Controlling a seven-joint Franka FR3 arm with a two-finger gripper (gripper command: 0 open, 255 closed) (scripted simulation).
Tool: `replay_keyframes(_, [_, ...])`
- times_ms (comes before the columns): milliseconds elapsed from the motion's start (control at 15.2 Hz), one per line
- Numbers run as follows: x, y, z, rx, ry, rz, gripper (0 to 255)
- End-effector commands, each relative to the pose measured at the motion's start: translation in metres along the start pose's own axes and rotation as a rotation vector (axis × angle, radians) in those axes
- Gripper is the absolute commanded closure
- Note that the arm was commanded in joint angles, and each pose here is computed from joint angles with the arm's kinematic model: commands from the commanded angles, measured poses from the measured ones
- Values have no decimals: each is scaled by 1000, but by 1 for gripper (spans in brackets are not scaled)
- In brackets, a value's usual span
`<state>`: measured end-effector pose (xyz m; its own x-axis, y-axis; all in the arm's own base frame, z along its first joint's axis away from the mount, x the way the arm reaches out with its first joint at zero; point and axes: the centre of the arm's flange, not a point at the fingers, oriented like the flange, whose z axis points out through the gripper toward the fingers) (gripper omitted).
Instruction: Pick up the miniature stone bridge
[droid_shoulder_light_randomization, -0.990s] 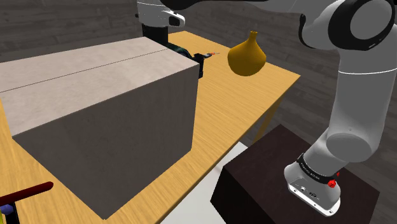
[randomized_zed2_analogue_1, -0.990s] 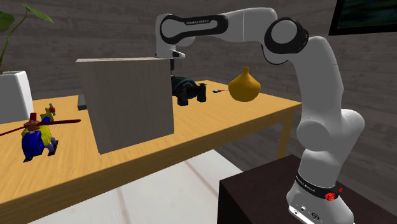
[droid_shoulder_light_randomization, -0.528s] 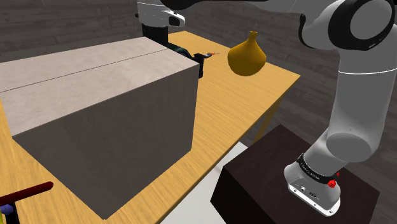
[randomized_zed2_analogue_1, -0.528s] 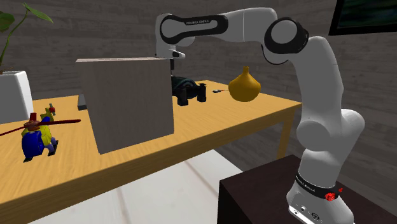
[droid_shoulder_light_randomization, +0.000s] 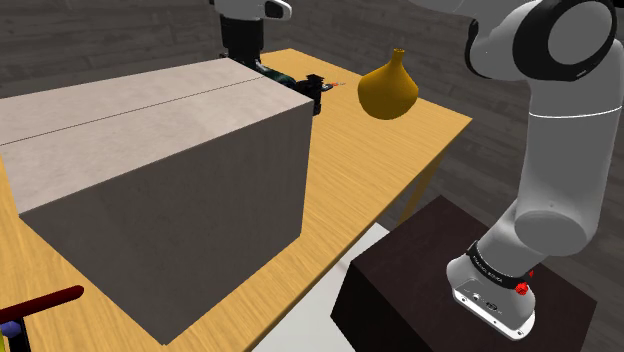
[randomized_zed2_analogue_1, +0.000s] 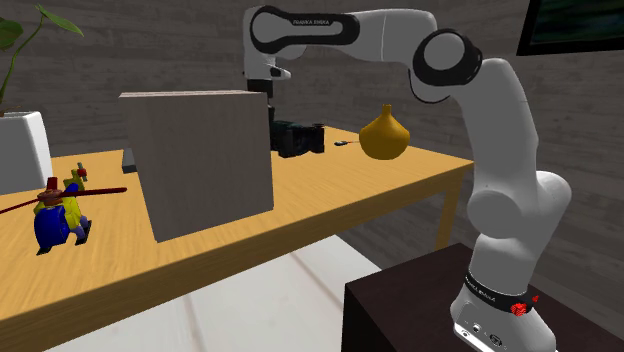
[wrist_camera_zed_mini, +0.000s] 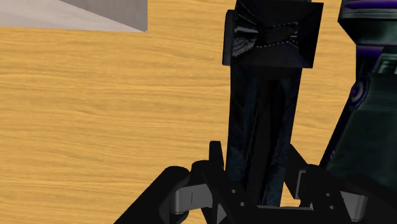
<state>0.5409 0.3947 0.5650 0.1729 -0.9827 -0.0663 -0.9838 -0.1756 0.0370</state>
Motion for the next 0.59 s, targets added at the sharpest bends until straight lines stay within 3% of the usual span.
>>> replay_keyframes(0, [0,-1,-12,1,0,0,255])
replay_keyframes(528, [-2,1,-44,1,0,0,255])
